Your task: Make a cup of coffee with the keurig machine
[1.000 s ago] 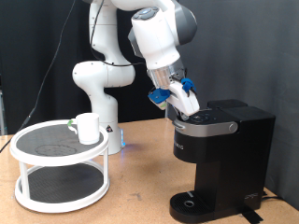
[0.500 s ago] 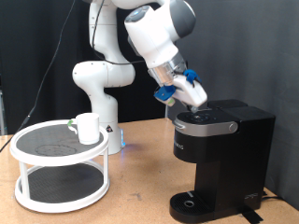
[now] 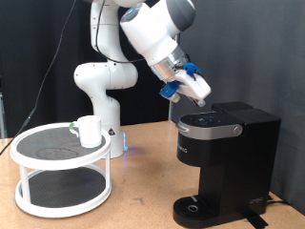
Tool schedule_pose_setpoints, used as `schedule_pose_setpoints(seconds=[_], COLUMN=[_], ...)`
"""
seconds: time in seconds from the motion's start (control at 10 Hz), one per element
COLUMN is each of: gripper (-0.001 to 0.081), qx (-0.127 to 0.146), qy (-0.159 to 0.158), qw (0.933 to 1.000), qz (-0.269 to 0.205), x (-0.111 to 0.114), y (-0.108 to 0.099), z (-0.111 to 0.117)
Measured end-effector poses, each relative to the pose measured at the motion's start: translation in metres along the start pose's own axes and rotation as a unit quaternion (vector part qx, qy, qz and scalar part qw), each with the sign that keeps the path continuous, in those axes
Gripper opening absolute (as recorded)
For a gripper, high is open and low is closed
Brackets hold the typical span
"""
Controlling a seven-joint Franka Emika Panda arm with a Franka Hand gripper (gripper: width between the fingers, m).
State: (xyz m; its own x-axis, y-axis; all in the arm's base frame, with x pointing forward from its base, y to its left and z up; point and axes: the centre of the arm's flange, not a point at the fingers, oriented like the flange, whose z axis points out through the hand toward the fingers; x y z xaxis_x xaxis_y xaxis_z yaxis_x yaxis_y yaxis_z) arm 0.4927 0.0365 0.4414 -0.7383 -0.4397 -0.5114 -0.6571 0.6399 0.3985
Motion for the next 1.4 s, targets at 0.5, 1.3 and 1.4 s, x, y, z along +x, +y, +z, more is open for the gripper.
schedule_pose_setpoints(seconds=[0.5, 1.3, 1.4], gripper=[0.0, 0.0, 0.0], qx=[-0.025, 0.017, 0.02], qy=[0.047, -0.023, -0.042], qw=[0.9984, 0.9938, 0.9918], qz=[-0.016, 0.107, 0.119], x=[0.054, 0.106, 0.116], y=[0.017, 0.019, 0.02], z=[-0.022, -0.054, -0.064])
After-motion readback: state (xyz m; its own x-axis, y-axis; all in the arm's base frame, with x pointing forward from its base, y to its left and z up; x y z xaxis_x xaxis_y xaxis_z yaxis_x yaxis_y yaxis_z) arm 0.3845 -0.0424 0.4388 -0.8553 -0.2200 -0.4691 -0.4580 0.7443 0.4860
